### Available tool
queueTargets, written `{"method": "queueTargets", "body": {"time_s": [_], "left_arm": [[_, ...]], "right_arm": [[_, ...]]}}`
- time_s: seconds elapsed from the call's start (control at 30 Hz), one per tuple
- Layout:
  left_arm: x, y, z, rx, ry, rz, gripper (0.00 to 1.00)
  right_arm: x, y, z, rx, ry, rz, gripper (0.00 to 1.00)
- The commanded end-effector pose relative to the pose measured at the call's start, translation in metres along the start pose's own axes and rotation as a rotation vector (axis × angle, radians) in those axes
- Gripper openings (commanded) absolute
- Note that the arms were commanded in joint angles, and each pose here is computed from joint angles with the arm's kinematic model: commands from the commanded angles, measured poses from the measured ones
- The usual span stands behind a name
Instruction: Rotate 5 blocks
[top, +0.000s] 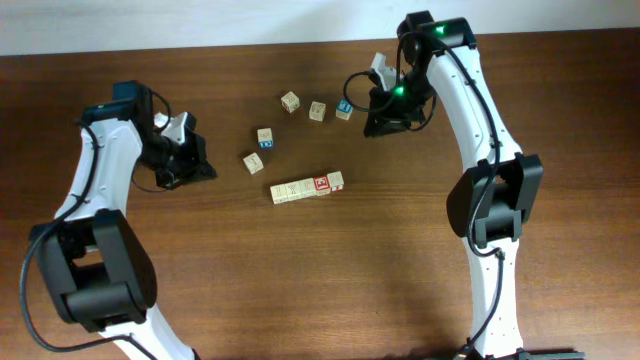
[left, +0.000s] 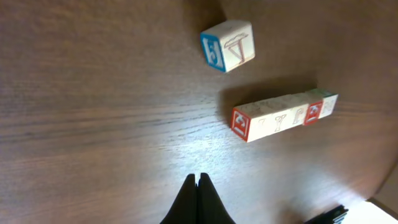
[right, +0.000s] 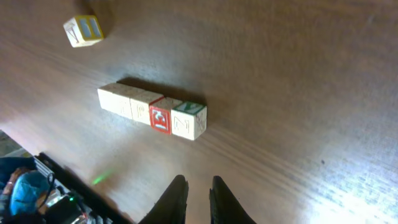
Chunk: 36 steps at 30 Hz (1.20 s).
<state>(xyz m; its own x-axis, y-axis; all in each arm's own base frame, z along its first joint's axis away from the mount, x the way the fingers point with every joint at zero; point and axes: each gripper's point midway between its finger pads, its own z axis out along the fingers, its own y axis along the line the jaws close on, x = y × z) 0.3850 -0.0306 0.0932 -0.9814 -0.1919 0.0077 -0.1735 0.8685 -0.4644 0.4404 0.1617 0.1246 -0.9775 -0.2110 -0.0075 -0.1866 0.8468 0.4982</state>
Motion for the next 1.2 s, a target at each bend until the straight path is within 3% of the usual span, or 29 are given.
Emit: {"method": "queueTargets", "body": {"time_s": [0.0,0.3,0.73,1.17], "left_arm": [[0.007,0.007,0.009,-0.102,0.027,-0.022,0.0],[0.008,-0.02,0.002,-0.141,-0.027,0.03,0.0],[0.016,-0.003,0.024,-0.17,-0.02,-0.043,0.0],[0.028,-0.006,0.039,-0.118,0.022,0.014,0.0]], "right_arm": [[0.005,-0.012,-0.008,0.005,0.011,0.04,0.14],[0.011,-0.03,-0.023,-0.003,0.008,0.078,0.13],[0.013,-0.028,-0.019,-0.005,0.024,0.024,0.13],[0.018,-0.019,0.027,-0.026,0.085,0.002,0.1]]}}
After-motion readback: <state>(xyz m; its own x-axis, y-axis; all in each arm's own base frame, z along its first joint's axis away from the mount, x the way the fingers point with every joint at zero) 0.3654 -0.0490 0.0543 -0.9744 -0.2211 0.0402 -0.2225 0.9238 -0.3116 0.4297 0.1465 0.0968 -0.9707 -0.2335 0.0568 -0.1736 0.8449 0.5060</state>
